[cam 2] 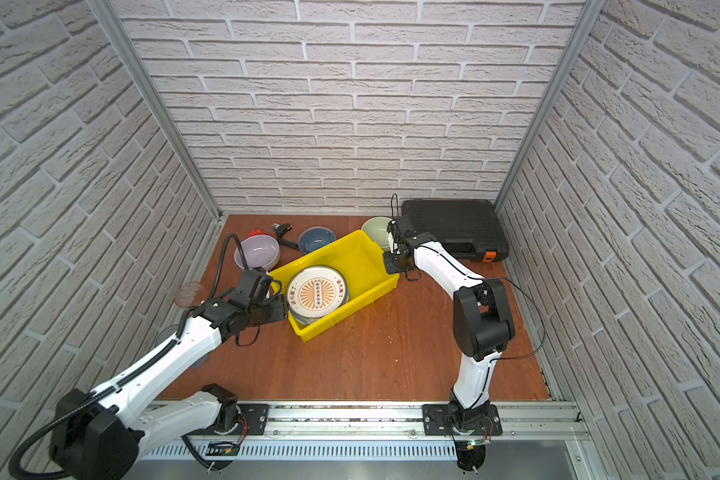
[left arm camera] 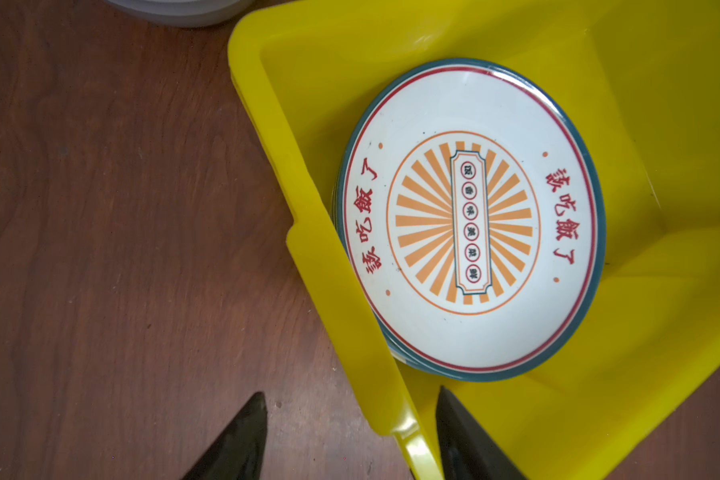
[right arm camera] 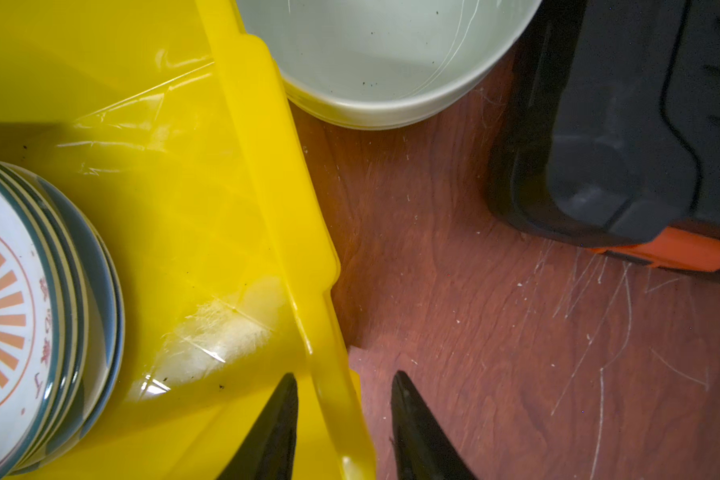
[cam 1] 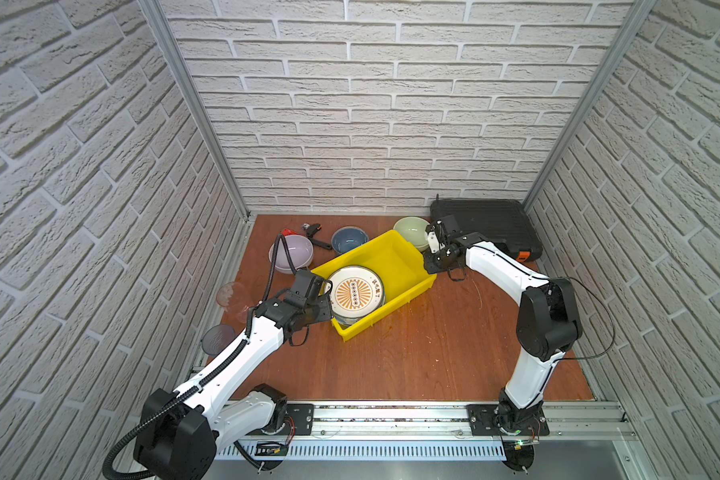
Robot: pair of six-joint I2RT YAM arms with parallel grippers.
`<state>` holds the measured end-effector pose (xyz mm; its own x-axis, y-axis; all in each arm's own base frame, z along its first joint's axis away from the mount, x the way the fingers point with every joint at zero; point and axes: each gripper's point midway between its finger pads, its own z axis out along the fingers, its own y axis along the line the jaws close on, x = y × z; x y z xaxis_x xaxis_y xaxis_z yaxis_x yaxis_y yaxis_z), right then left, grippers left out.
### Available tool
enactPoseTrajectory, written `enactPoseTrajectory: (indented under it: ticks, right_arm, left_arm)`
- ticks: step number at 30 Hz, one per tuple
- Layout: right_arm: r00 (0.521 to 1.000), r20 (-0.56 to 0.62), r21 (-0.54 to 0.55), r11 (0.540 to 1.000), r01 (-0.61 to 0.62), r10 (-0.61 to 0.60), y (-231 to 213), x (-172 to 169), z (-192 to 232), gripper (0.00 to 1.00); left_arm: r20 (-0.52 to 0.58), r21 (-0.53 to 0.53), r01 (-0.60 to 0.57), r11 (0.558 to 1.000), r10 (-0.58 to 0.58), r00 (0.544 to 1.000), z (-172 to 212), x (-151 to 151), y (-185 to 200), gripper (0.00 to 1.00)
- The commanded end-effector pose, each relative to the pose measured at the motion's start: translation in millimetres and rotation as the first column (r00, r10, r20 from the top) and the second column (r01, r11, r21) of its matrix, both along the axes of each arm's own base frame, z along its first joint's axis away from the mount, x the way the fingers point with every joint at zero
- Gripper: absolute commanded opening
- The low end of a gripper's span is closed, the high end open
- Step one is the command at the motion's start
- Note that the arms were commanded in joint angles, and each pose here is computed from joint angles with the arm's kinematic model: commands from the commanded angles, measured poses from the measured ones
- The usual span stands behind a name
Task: Place the mixed dishes into the plastic bin
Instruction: 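Raise the right gripper out of the bin toward the green bowl, then grip opposite bin walls with both grippers and slide the yellow bin nearer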
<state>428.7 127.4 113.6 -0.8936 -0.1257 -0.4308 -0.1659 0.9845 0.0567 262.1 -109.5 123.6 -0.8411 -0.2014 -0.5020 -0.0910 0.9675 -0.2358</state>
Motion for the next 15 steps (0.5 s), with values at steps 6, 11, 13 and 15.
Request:
enactPoseTrajectory:
  ticks: [6, 11, 13, 15]
  right_arm:
    - [1.000, -0.010, 0.038, 0.999, -0.026, 0.027, 7, -3, -4, 0.30]
    - [0.998, -0.042, 0.056, 0.998, -0.034, 0.036, 9, -11, -11, 0.25]
    - [0.998, -0.051, 0.060, 0.998, -0.036, 0.039, 10, -14, -13, 0.24]
    - [0.997, -0.062, 0.061, 0.997, -0.040, 0.044, 10, -17, -15, 0.22]
  left_arm:
    - [0.034, -0.038, -0.005, 0.999, 0.006, 0.999, -3, 19, -1, 0.62]
    - [0.018, -0.050, -0.002, 0.999, 0.003, 1.000, -11, 23, -2, 0.60]
    - [0.012, -0.051, 0.000, 0.999, 0.000, 1.000, -14, 26, -2, 0.58]
    - [0.002, -0.053, 0.003, 0.999, -0.003, 1.000, -18, 28, -4, 0.57]
